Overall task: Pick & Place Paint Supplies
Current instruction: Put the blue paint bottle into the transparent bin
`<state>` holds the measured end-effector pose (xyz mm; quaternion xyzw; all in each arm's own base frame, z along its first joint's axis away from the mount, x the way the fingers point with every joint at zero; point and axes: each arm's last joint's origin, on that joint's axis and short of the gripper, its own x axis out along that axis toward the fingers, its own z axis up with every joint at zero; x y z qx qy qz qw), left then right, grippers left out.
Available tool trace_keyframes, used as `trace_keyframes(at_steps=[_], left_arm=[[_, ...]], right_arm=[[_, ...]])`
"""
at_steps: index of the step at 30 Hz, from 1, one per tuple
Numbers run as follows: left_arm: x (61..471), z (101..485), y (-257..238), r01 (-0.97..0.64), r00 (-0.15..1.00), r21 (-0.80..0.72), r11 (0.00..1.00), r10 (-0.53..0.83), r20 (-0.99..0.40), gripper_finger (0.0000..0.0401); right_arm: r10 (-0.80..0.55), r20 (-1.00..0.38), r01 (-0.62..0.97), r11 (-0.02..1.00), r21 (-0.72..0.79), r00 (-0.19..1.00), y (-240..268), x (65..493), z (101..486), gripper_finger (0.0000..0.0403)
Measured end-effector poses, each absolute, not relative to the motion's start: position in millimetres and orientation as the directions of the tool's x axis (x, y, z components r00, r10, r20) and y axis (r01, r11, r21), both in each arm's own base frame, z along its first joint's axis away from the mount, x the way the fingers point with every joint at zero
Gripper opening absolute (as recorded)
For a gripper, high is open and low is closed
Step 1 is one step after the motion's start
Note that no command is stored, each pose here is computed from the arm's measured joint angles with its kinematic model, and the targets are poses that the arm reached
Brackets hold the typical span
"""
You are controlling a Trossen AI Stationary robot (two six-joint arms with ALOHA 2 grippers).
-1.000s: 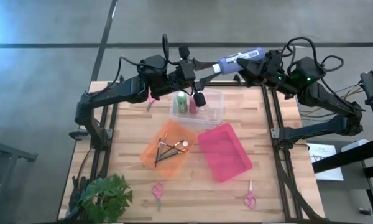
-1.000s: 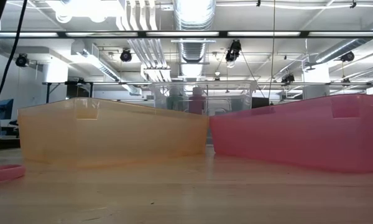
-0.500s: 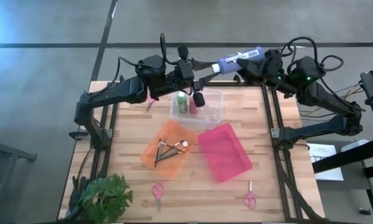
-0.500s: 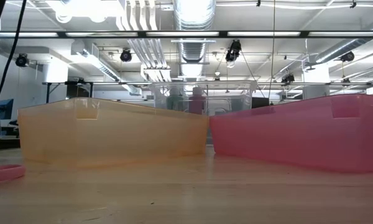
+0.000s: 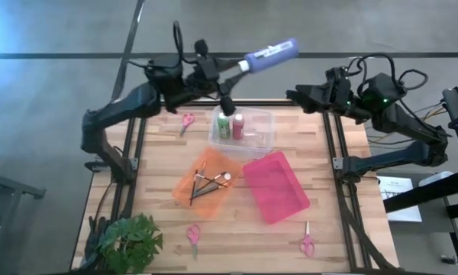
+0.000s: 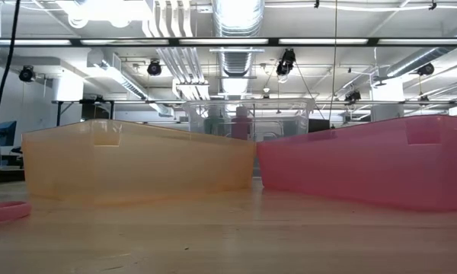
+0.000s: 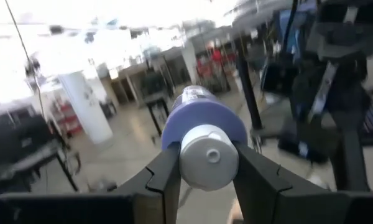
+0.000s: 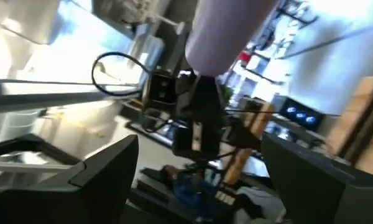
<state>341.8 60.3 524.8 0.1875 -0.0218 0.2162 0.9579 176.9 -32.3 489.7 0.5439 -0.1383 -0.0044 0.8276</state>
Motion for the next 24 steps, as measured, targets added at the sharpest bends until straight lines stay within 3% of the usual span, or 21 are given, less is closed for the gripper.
trace_keyframes(at_steps=[4,10,24], left_arm=[[321.8,519.6,67.0,-0.388,0.907,0.323,0.863,0.420,-0.035,0.0122],[316.5,496.5,65.6,-0.231,0.905,0.260,0.938,0.305,-0.297,0.0122],[362.6,467.0,77.3,-0.192,0.816,0.093,0.977,0.211,-0.538,0.0122]], right_arm=[[-0.179,0.158,-0.073,0.409,0.910,0.971,-28.0,163.0,485.8,0.0335],[-0.201,0.116,-0.023,0.412,0.911,0.973,-25.1,148.2,483.5,0.0335],[-0.209,0.089,0.007,0.418,0.909,0.974,-24.8,145.1,481.1,0.0335]])
